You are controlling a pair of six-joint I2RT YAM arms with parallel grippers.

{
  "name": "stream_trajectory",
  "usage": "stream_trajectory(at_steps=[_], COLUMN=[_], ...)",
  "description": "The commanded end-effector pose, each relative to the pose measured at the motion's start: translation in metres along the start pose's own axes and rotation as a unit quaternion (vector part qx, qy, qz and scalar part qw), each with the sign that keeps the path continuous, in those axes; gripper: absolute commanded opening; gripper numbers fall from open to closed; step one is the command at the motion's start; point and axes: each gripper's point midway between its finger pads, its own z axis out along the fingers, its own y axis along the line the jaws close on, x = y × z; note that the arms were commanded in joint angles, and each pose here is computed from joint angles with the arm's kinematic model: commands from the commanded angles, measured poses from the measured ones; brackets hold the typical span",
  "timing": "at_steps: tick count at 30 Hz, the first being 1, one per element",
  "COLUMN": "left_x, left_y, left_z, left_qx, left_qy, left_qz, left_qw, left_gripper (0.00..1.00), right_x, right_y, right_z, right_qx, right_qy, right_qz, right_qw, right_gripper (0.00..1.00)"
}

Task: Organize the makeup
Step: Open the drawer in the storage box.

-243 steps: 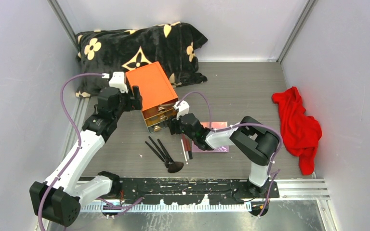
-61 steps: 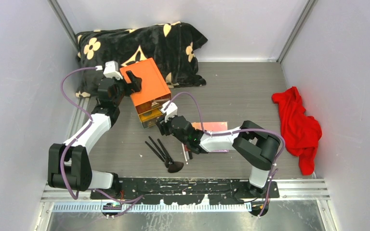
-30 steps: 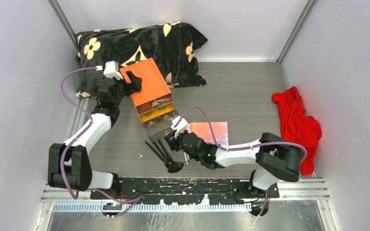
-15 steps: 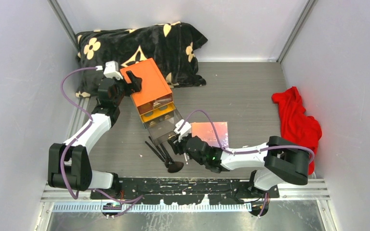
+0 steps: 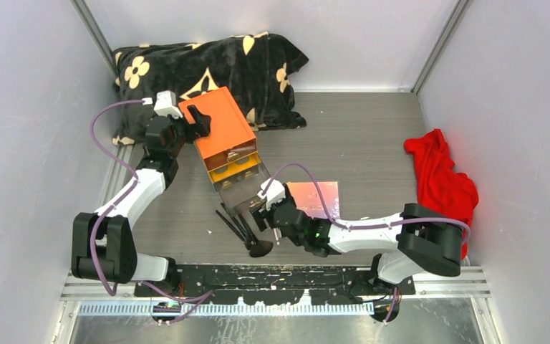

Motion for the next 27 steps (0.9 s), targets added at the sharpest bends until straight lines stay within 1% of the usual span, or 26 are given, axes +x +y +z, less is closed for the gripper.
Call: stream_trajectory(at_steps=[1,4,9,13,16,19,23,27], left_x=[0.106,0.106,0.102,0.101,0.104,0.105,0.102,0.101], left_y=[0.052,0.052,0.052,0.051,0.051,0.051,0.05,0.049], left_z=[-0.019,-0.019,-0.018,-0.018,-0.018,-0.018,-0.019,-0.018], left_qx=[-0.077,-0.079,-0.08,-0.079,-0.078,-0.078,-0.077,-0.075], left_qy=[0.175,0.175,0.174,0.173,0.177,0.179,0.176,0.176], left_qz=[0.041,0.042,0.043,0.043,0.041,0.04,0.04,0.039], left_qw=[0.981,0.981,0.981,0.981,0.98,0.98,0.981,0.981], left_gripper=[0.88,0.88,0.88,0.88,0.88,0.88,0.88,0.88], right_x=[-0.054,-0.058,-0.056,-0.05,-0.055,-0.055,-0.043,-0.026], right_y=[-0.012,-0.021,-0.04,-0.064,-0.083,-0.105,-0.126,-0.126], right_z=[-0.01,-0.018,-0.038,-0.066,-0.094,-0.118,-0.137,-0.135], right_qx=[0.031,0.044,0.073,0.101,0.107,0.134,0.169,0.173], right_qy=[-0.055,-0.053,-0.022,-0.005,-0.02,-0.027,-0.009,0.029], right_qz=[0.018,0.017,0.01,0.015,0.039,0.066,0.089,0.11], right_qw=[0.998,0.997,0.997,0.995,0.993,0.988,0.982,0.978], right_gripper=[0.8,0.8,0.8,0.84,0.87,0.89,0.9,0.91])
